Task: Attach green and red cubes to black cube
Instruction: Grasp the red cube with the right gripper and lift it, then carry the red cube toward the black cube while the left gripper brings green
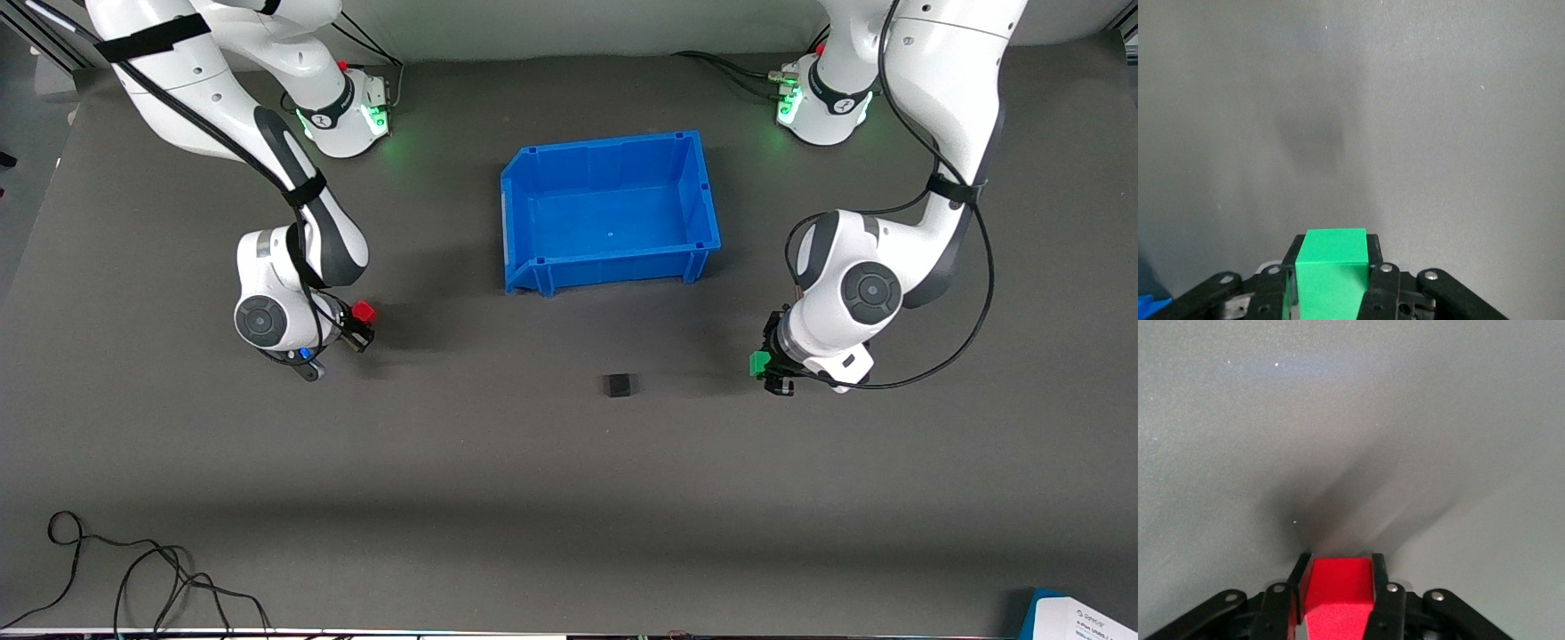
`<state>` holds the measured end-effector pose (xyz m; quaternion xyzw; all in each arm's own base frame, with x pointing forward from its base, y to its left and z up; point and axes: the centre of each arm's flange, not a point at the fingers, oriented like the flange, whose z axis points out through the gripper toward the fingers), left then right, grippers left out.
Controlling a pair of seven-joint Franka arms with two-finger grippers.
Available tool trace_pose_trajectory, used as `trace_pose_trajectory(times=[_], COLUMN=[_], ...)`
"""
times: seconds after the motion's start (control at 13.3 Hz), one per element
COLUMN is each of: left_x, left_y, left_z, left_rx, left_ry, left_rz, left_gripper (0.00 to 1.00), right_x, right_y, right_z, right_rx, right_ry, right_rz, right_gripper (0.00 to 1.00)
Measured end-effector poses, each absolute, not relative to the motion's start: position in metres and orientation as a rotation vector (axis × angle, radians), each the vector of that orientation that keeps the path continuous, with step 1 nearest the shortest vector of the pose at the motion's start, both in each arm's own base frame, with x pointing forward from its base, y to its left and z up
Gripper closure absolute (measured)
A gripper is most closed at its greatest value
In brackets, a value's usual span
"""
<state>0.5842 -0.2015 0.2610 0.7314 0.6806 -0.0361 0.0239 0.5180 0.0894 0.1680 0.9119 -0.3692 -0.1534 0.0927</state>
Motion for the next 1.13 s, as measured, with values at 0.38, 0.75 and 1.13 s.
trace_pose_trajectory(times=[0.38, 0.75, 1.13], left_x=[0.583, 0.59, 0.59], left_y=[-0.214, -0.217, -0.217], left_z=[0.262, 0.267, 0.262], left_rx=[2.244, 2.22, 2.221], left_ry=[2.121, 2.129, 2.135], left_rz=[-0.11, -0.1, -0.105], left_gripper=[0.63, 0.63, 0.63], right_x=[0.541, 0.598, 0.656], right_y=[0.104, 0.228, 0.3], right_z=[0.188, 0.254, 0.232], right_rx=[2.741, 2.676, 2.541], right_ry=[-1.167, -1.555, -1.943], right_rz=[-0.378, -0.329, -0.462], right_gripper=[0.6, 0.6, 0.6])
